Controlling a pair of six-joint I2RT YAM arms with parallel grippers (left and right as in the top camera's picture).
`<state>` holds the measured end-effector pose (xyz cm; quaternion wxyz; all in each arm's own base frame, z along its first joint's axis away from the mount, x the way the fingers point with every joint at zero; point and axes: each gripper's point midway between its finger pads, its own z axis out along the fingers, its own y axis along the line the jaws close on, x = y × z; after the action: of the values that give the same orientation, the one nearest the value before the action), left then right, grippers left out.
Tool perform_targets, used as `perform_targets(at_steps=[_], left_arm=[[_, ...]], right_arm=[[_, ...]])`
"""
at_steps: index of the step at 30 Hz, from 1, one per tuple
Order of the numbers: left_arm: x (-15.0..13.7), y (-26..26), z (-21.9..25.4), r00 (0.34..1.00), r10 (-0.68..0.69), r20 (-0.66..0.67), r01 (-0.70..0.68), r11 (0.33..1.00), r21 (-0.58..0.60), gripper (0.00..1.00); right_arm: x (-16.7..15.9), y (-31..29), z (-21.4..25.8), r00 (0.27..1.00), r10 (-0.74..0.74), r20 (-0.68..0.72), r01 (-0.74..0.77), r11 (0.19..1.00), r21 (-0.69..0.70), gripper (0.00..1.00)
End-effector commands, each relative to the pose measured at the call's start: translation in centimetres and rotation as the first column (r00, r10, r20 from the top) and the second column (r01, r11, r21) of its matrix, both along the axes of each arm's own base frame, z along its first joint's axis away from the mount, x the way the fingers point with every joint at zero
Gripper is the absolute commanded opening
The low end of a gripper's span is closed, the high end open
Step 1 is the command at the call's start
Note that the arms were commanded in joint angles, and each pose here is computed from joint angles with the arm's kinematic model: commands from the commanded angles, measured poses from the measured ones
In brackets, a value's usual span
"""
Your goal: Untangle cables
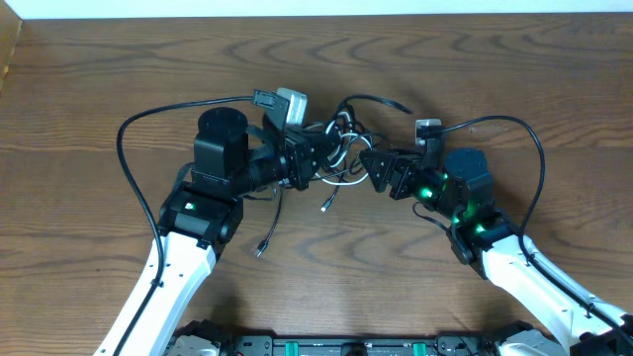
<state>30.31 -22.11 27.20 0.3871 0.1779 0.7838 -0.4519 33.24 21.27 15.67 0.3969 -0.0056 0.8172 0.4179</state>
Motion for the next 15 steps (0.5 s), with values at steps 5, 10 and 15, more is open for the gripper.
perform_targets(at_steps=[5,10,15], left_arm=[[-2.9,-1.3,2.5,0.970,-0.198,0.141,0.203,0.979,-0.017,0.08],[-4.3,-1.7,2.8,0.938,-0.291,0.189,0.299,0.954,-0.017,0.08],[-4.5,-1.8,2.6,0.933,-0.302,0.194,0.309,0.951,-0.009,0.08]], right_arm=[[0.1,0.1,0.3,0.999,0.016,0.029,-0.016,1.000,-0.013,0.72],[0.2,0.1,0.4,0.999,0.016,0.034,-0.015,1.000,-0.011,0.45],[0.2,0.1,0.5,0.999,0.013,0.030,-0.012,1.000,-0.005,0.07]])
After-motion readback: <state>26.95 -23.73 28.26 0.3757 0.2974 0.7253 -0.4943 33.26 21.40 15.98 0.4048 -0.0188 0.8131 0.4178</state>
